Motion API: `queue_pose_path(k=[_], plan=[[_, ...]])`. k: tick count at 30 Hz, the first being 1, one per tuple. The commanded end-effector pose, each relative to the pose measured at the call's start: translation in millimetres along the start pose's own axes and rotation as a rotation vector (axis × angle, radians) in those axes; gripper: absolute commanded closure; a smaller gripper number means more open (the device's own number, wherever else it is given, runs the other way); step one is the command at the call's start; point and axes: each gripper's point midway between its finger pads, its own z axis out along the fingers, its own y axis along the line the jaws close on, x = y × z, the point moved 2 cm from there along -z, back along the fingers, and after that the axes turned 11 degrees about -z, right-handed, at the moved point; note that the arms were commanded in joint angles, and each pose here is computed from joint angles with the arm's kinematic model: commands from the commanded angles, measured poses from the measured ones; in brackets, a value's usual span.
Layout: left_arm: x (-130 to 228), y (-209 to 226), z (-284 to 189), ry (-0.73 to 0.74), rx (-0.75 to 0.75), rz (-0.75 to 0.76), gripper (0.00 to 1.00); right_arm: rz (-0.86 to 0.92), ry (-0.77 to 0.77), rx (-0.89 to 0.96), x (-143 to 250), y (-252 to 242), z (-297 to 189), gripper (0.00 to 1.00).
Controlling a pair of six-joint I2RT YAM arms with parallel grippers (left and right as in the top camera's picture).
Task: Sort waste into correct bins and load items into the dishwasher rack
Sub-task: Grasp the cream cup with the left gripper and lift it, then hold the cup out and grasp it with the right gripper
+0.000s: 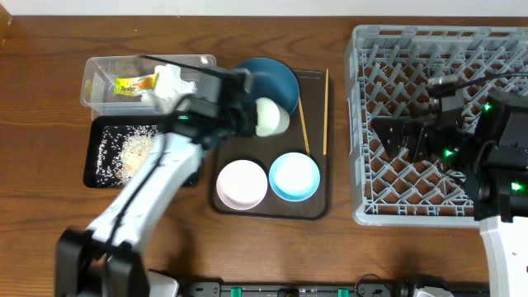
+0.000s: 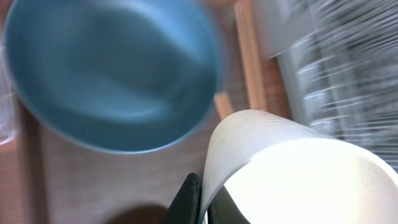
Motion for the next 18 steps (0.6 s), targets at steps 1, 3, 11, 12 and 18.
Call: queue_pose_path(k=[1,3,11,12,18], plan=[[2.8,-43.2,-34.5,0.124,0.350,-0.088,0.94,-0.024,-0.055,-0.193,-15.3,29.6,4.6,0.01],[5.9,-52.7,-49.2,0.194,0.494,-0.110,0.94,-0.060,-0.083,-0.304,-22.4,45.6,10.5,0.01],[15.4,-74.2,-87.7,0.355,0.807,-0.130,0.94,-0.254,-0.173,-0.762,-36.4,109.1,30.8,0.08],[16.0,-75.5,-90.4,0.366,0.824,-0.134,0.94,-0.262,-0.174,-0.794,-35.8,112.4,33.6,0.08],[13.7,-77.8,-96.5,0.370,0.864,-0.121,0.94,-0.299,-0.184,-0.992,-30.3,129.4,41.5,0.08]])
